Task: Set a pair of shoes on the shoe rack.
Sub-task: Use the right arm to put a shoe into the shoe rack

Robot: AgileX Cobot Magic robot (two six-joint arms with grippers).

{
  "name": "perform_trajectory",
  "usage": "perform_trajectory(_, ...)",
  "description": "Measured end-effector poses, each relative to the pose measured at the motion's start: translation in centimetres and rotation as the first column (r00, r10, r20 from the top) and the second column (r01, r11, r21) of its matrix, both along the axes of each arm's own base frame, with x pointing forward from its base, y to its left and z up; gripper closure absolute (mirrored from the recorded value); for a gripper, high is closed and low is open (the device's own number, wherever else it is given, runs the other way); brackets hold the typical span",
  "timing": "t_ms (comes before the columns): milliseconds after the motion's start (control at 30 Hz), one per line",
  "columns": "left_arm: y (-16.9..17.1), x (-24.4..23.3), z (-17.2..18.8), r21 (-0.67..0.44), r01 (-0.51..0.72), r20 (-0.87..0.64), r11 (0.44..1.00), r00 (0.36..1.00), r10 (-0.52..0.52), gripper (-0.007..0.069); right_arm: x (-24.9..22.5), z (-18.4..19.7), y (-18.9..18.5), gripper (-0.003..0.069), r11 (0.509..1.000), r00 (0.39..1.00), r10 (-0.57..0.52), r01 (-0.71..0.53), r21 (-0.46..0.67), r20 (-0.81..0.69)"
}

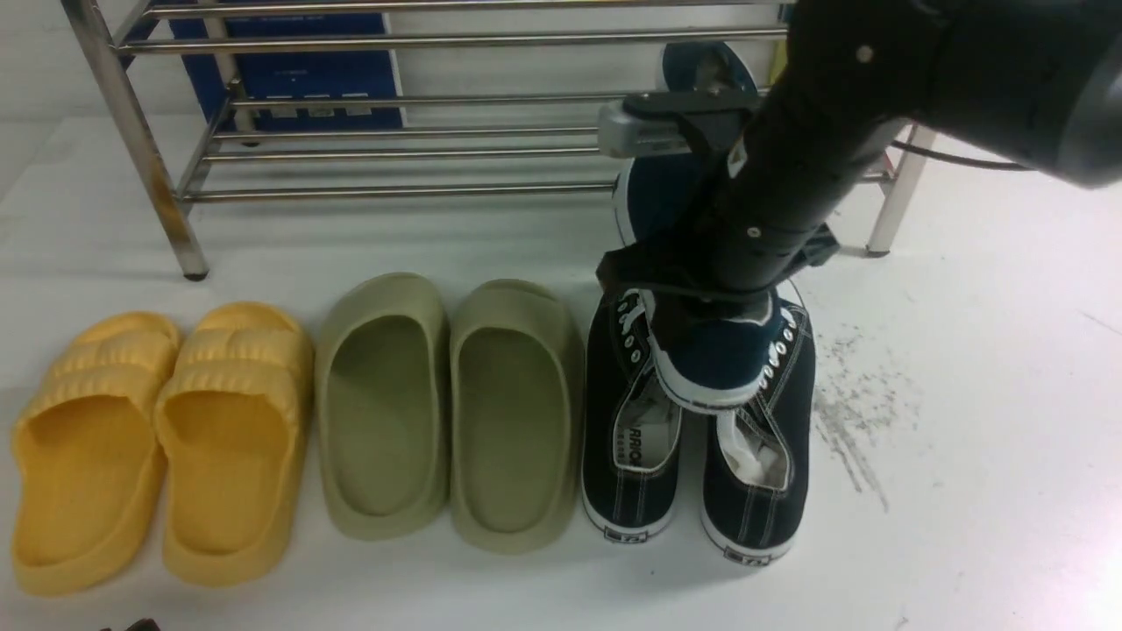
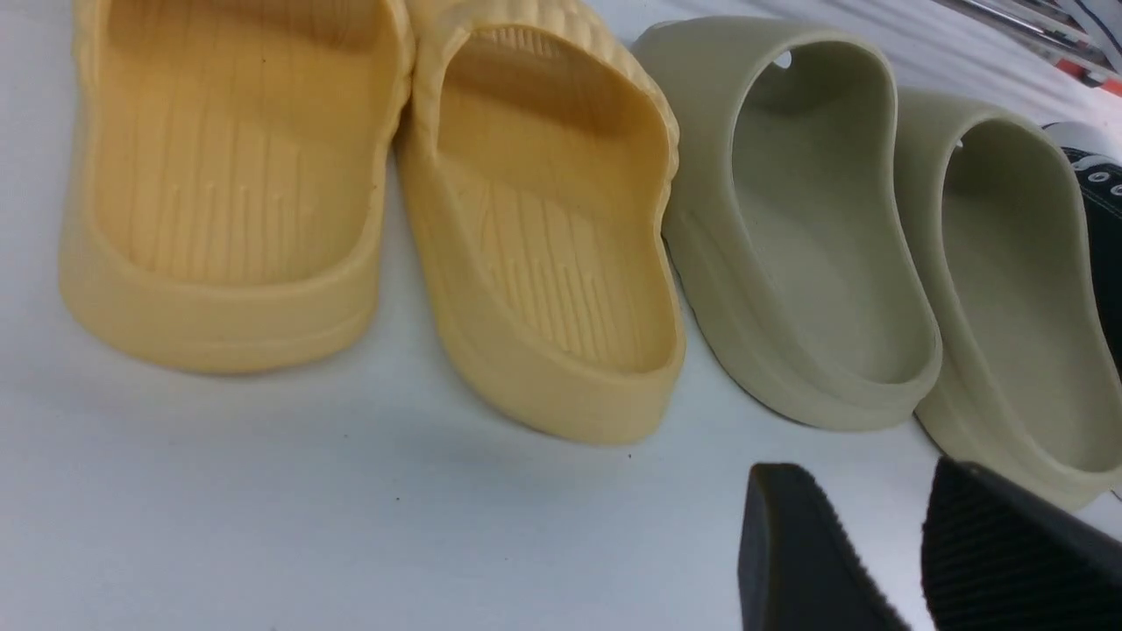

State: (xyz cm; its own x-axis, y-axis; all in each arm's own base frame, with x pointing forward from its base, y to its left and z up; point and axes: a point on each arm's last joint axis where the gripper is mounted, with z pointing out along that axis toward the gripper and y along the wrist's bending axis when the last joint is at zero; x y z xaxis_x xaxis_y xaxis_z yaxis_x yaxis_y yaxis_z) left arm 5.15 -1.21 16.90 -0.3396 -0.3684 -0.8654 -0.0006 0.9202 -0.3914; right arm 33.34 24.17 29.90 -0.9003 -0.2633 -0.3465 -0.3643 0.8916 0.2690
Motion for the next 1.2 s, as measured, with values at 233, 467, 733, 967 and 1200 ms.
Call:
perform_trajectory(233, 0.0, 0.0, 0.0, 0.0, 0.0, 0.0, 1.0, 1.0, 0.0, 0.0386, 2.9, -1.1, 2.0, 0.061, 1.0, 1.0, 0.02, -0.02, 0.005, 0.015)
perform_trajectory(467, 0.0, 0.0, 0.0, 0.0, 0.0, 0.0, 1.0, 1.0, 0.0, 0.0386, 7.3, -1.8, 2.8, 0.061, 0.999, 0.999, 0.008, -0.01, 0.043, 0.046)
perform_trajectory(733, 0.0, 0.0, 0.0, 0.0, 0.0, 0.0, 1.0, 1.0, 0.0, 0.0386, 11.0, -3.0, 2.2, 0.0611, 0.998, 0.996, -0.008, 0.002, 0.061, 0.091)
perform_trajectory(967, 0.0, 0.0, 0.0, 0.0, 0.0, 0.0, 1.0, 1.0, 0.0, 0.0386, 10.1, -1.4, 2.7, 0.0612, 0.997, 0.997, 0.044, -0.048, 0.057, 0.071)
perform_trajectory(1200, 0.0, 0.0, 0.0, 0.0, 0.0, 0.0, 1.0, 1.0, 0.0, 0.0386, 11.0, -1.0, 2.5, 0.0612, 0.999, 0.984, 0.023, -0.031, 0.043, 0.178)
